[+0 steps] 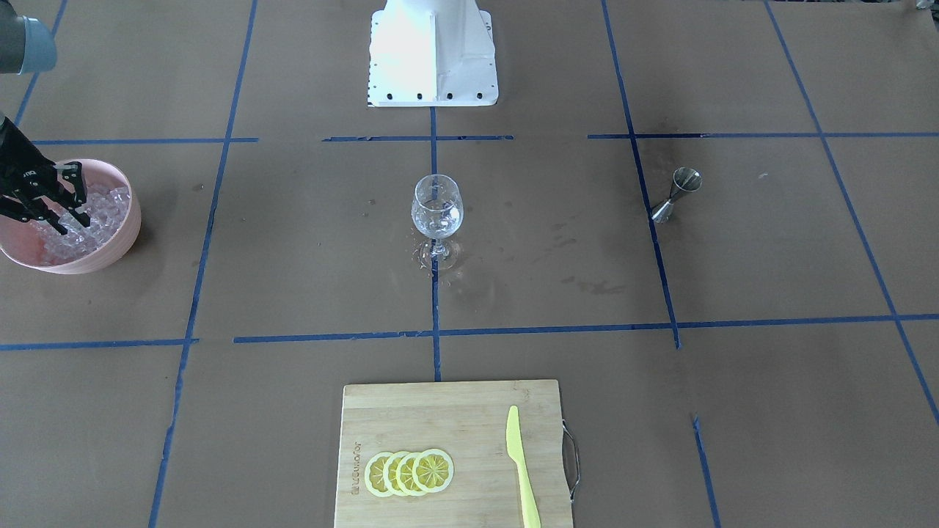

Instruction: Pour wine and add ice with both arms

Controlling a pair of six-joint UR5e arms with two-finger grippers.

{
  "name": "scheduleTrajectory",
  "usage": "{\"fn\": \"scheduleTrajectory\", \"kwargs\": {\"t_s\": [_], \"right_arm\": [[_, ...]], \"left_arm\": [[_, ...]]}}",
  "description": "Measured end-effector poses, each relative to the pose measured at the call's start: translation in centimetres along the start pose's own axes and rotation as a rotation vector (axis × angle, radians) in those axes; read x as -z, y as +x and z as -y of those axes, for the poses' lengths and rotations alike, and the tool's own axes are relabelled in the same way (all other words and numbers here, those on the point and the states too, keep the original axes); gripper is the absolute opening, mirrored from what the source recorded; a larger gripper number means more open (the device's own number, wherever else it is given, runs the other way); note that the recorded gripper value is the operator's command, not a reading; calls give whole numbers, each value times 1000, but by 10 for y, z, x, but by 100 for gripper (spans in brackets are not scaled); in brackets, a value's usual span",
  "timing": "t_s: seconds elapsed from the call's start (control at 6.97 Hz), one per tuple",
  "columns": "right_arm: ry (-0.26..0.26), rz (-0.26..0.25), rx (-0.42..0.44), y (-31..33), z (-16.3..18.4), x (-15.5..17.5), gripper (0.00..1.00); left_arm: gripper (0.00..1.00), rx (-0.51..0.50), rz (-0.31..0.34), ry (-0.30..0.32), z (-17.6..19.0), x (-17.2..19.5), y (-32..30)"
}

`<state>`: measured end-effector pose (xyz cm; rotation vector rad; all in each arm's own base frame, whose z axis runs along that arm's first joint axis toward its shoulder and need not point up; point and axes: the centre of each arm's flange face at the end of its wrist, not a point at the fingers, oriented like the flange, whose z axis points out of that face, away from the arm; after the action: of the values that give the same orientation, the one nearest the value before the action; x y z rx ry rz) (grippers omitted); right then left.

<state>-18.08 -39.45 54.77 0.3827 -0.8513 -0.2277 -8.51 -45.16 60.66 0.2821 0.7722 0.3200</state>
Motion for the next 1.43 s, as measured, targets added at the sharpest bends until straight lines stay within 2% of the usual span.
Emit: {"fn": "scheduleTrajectory", "kwargs": {"t_s": [0.14,0.57,1.0,1.15,1.43], "right_arm": [[3,18,-8,-16,15,17,0],[-11,22,-64,-110,101,71,0],[-18,38,-98,-218,177,90,0],[-25,28,-132,-262,194,93,0],[-21,19,-201,-337,207,95,0]], "left_arm": [[100,0,0,0,0,0,0],[100,2,0,-1,0,-1,-1],[100,3,-1,-3,-1,-1,-1],[100,3,-1,-2,-1,-1,-1],[100,3,-2,-2,-1,-1,-1]]}}
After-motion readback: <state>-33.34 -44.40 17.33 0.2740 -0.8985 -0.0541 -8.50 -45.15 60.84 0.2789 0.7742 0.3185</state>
